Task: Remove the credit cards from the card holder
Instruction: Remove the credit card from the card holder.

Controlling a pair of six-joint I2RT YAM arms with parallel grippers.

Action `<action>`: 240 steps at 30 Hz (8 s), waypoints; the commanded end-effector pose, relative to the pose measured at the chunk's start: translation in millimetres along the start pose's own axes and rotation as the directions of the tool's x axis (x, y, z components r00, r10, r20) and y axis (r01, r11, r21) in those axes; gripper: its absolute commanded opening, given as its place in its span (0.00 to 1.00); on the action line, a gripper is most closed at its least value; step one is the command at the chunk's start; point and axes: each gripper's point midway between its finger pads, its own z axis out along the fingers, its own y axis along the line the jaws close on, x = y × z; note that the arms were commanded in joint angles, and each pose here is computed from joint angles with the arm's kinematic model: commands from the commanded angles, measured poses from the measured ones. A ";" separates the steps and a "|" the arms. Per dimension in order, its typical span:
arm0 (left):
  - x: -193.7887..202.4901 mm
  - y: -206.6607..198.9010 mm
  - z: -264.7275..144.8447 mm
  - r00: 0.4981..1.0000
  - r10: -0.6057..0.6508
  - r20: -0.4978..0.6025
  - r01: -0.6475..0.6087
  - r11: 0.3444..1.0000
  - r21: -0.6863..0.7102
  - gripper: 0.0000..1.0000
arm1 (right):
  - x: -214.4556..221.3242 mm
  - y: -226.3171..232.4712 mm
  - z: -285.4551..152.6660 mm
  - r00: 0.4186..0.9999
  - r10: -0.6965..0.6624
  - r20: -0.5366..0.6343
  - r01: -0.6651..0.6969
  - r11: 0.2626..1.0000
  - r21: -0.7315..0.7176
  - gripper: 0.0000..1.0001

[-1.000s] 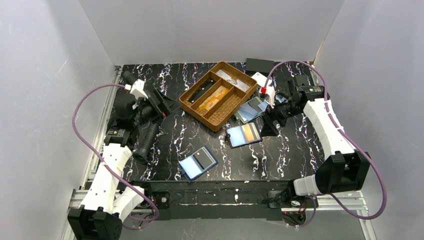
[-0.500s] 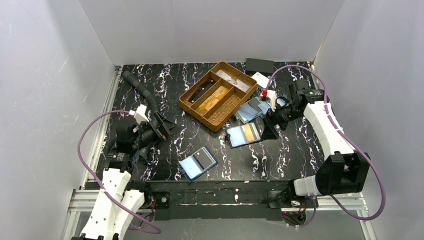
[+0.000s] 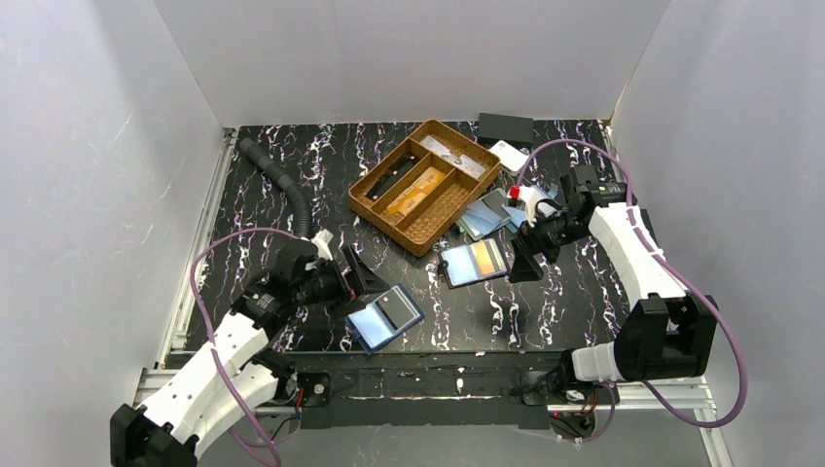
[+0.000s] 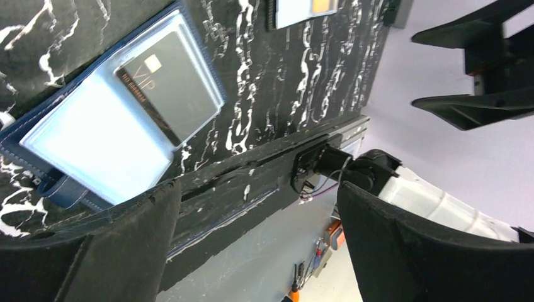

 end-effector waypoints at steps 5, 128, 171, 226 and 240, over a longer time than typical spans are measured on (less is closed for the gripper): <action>10.0 39.0 19.6 0.997 -0.049 0.066 0.051 0.998 -0.041 0.93 | 6.6 23.4 14.2 0.995 -0.094 0.035 0.097 0.990 -0.100 0.96; 28.9 37.3 130.0 0.968 0.220 0.116 -0.216 0.975 -0.052 0.49 | -46.7 65.2 179.7 0.826 0.560 0.064 -0.502 0.782 -0.370 0.48; 38.0 61.8 145.1 0.981 0.174 0.082 -0.167 0.982 -0.091 0.50 | -31.2 41.0 194.3 0.862 0.502 0.069 -0.479 0.851 -0.216 0.59; 39.0 66.5 143.5 0.983 0.164 0.088 -0.156 0.984 -0.089 0.48 | -41.2 49.2 188.8 0.877 0.474 0.081 -0.439 0.858 -0.265 0.61; 39.6 68.2 142.2 0.983 0.162 0.089 -0.155 0.984 -0.089 0.49 | -47.5 54.3 184.1 0.885 0.458 0.083 -0.416 0.859 -0.300 0.60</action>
